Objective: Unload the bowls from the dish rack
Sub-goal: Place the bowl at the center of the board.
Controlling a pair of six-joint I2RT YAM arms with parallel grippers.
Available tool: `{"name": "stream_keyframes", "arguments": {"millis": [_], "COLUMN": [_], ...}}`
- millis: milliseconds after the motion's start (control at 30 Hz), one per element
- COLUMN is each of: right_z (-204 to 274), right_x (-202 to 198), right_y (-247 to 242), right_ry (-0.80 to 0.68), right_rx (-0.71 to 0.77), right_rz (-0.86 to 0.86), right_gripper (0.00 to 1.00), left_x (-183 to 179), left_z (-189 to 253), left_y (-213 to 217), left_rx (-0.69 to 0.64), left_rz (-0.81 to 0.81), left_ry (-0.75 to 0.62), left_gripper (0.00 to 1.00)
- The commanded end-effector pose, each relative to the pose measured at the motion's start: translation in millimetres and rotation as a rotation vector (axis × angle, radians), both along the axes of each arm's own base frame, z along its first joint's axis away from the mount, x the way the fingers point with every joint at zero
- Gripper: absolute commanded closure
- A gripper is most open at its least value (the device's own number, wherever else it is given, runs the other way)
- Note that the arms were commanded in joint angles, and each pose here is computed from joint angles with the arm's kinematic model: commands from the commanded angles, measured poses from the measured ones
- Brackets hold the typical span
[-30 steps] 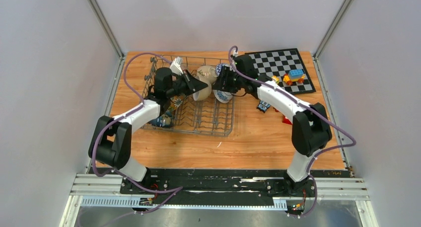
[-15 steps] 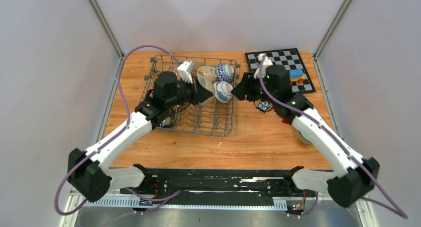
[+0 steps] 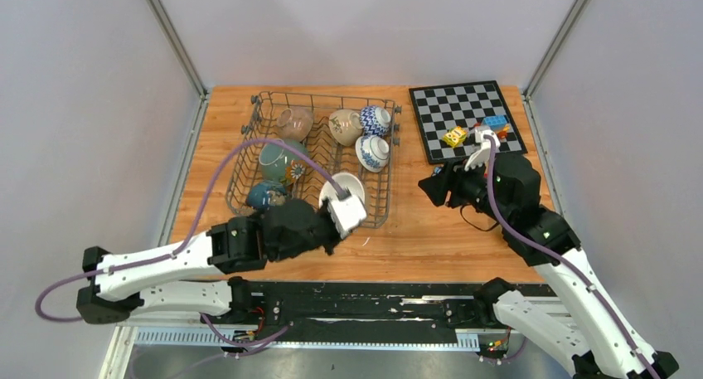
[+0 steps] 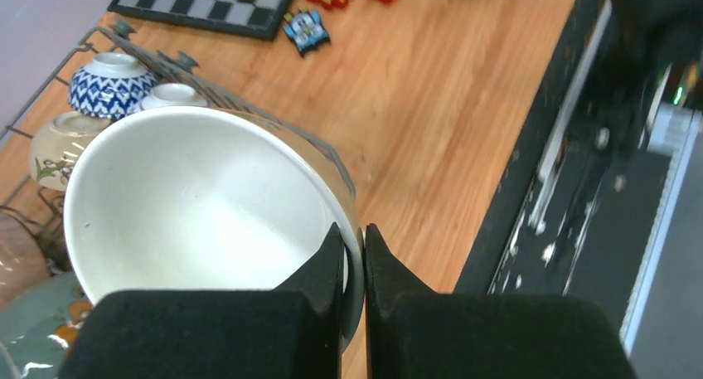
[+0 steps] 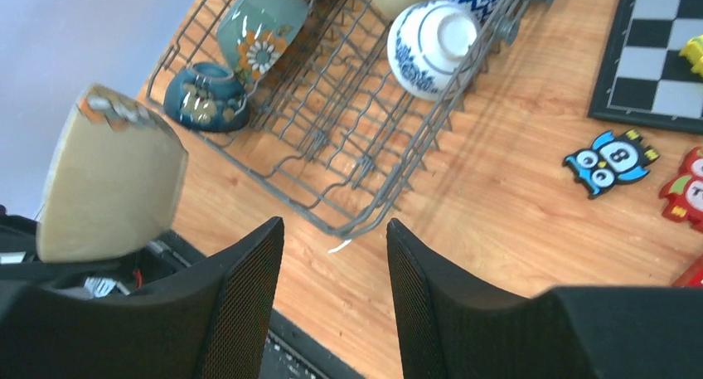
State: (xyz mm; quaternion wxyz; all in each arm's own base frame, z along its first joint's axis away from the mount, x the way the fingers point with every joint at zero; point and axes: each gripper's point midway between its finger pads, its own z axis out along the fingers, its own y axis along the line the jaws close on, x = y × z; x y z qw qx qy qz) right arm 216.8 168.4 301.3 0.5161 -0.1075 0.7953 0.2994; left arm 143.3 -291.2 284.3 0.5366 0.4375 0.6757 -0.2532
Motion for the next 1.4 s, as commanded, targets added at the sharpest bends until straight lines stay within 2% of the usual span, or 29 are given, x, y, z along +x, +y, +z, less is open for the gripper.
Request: {"name": "stream_keyframes", "arguments": {"millis": [0,167,233,333,433,567,733,900,1133,1367], "right_z": [-22.8,-23.0,-25.0,-29.2,-27.7,-34.9,-48.8,-57.3,-72.5,-96.9], "right_x": [-32.1,-55.6,-59.9,-61.9,-63.5,-65.6,-67.4,-72.6,-82.5,-108.4], "right_y": [0.3,1.8,1.1,5.4,19.7,52.9,87.5,114.7,131.1,136.4], "right_ry": [0.087,0.149,0.188,0.224,0.196,0.185,0.172,0.163,0.196,0.244], "right_rx": [-0.041,-0.078,-0.122,-0.205,-0.302,-0.419,-0.533,-0.558,-0.577,-0.614], "right_rz": [0.107,0.203,0.221,0.24,0.264,0.318,0.344,0.374,0.422,0.503], "right_gripper": [0.47,0.49,0.5,0.51,0.51,0.51,0.49,0.42,0.43,0.44], "left_x": [-14.8,-43.8,-55.5,-67.2,-72.0,-82.8,-99.4,-104.0,-107.5,-112.4], "left_z": [-28.0,-70.1,-84.7,-100.7,-108.6,-123.3,-134.0,-134.8,-138.6,-138.4], "left_y": [12.6,13.9,15.7,18.2,19.0,20.9,19.1,15.7,19.1,19.3], "left_rx": [0.301,0.578,0.64,0.674,0.7,0.746,0.722,0.677,0.66,0.626], "left_rz": [-0.009,-0.2,-0.318,-0.452,-0.525,-0.631,-0.714,-0.706,-0.709,-0.705], "left_ry": [-0.264,-0.395,-0.447,-0.504,-0.543,-0.538,-0.489,-0.467,-0.441,-0.401], "left_gripper": [1.0,1.0,1.0,1.0,1.0,1.0,1.0,1.0,1.0,1.0]}}
